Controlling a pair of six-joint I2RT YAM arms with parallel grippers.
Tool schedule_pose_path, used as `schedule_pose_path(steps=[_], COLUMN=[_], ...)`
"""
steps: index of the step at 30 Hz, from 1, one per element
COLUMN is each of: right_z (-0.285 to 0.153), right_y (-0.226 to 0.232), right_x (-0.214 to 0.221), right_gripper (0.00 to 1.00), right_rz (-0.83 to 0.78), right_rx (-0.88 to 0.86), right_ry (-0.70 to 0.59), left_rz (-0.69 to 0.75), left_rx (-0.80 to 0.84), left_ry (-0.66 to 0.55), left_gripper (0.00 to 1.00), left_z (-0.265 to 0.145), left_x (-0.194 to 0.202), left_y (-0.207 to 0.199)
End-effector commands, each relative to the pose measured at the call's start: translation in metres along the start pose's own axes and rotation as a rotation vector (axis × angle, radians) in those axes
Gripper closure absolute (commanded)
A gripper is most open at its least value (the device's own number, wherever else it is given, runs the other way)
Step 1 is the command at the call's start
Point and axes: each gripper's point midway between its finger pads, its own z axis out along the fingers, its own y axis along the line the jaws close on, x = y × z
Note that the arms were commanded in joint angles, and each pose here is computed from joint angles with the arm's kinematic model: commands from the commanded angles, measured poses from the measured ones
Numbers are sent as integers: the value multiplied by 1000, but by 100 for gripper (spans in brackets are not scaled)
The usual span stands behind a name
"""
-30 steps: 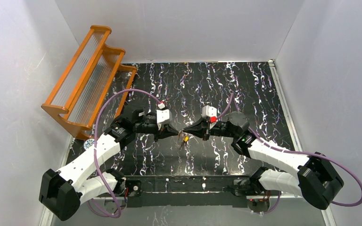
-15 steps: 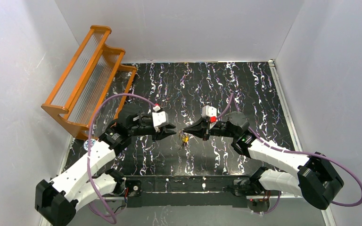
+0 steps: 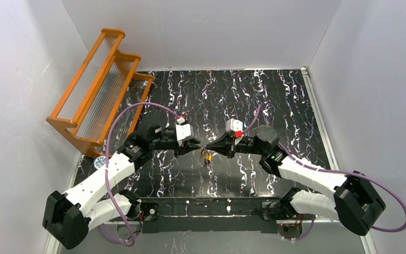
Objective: Put the keys on the keyring
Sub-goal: Adjust the key on the keyring.
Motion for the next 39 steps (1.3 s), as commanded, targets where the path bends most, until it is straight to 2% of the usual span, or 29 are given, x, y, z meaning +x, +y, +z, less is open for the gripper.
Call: schedule_pose_path(steps=[1,3,5,16,20,24,31,39], right_z=[4,4,4,6,5,5,5,5], right_y=[-5,-5,-5,-3,-2,-2,-2,-3], right_x=[-36,-37,-38,-38,-38,-37,-37,-39], right_gripper=[99,99,99,99,99,99,99,99], right_rz=[-88,-89,-92,-86,-86,-85,-85,-89], right_rx=[-4,-4,-6,-23,-23,-23,-21,-21], right_ry=[-85,-86,-89,-92,-92,-91,-91,-94], left_rz=[21,25,18,23,52,69,71,46], left_rx=[52,57,62,89,81,18,-49,-14], left_ry=[-63,-71,-67,-18,-34,-61,-134,-109], left_gripper=[85,95,100,100,81,74,72,78], left_z=[5,6,7,15,14,7,1,8], left_x=[-12,-9,-4,21,11,-3,-25,-16], left_y=[-8,-10,-12,-23,-23,-15,-8,-10])
